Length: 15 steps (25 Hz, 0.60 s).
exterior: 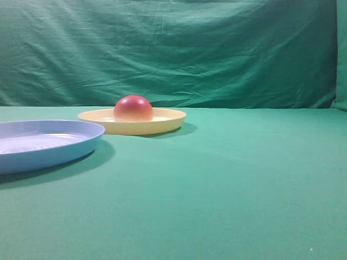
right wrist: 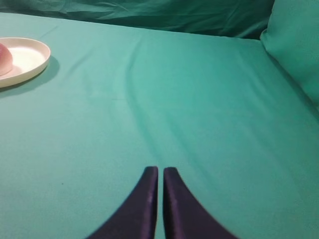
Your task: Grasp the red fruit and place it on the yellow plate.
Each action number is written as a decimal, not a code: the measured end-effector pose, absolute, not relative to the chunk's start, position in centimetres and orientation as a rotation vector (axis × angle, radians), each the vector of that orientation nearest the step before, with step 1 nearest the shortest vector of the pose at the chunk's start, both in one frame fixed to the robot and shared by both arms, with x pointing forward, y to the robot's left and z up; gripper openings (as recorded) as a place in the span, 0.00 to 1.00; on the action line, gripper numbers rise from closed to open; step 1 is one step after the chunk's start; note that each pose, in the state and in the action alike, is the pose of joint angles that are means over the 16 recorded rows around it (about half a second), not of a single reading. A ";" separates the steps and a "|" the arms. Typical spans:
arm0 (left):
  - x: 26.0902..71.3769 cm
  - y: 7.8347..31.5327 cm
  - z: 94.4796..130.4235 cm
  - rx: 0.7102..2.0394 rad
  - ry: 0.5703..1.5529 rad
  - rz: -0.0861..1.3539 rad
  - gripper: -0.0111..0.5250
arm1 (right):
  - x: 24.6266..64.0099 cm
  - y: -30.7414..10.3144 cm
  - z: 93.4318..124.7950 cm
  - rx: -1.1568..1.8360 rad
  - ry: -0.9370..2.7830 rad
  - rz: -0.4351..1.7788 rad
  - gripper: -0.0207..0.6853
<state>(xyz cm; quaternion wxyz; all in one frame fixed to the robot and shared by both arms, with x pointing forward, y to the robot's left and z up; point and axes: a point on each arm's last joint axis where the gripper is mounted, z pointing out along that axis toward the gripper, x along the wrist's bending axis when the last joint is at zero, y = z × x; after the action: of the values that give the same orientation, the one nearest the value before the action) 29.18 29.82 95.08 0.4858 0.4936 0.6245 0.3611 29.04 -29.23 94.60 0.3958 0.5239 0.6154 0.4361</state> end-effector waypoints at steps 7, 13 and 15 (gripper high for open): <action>29.2 29.8 95.1 1.201 1.520 0.879 0.31 | 29.0 -29.2 94.6 1.329 1.565 1.101 0.03; 29.2 29.8 95.1 1.201 1.520 0.879 0.31 | 29.0 -29.2 94.5 1.329 1.566 1.100 0.03; 29.2 29.8 95.1 1.201 1.520 0.879 0.31 | 29.0 -29.2 94.5 1.330 1.566 1.100 0.03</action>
<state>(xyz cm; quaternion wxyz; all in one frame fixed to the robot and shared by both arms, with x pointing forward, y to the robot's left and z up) 29.18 29.82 95.08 0.4858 0.4936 0.6245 0.3611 29.02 -29.23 94.54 0.3947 0.5243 0.6175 0.4336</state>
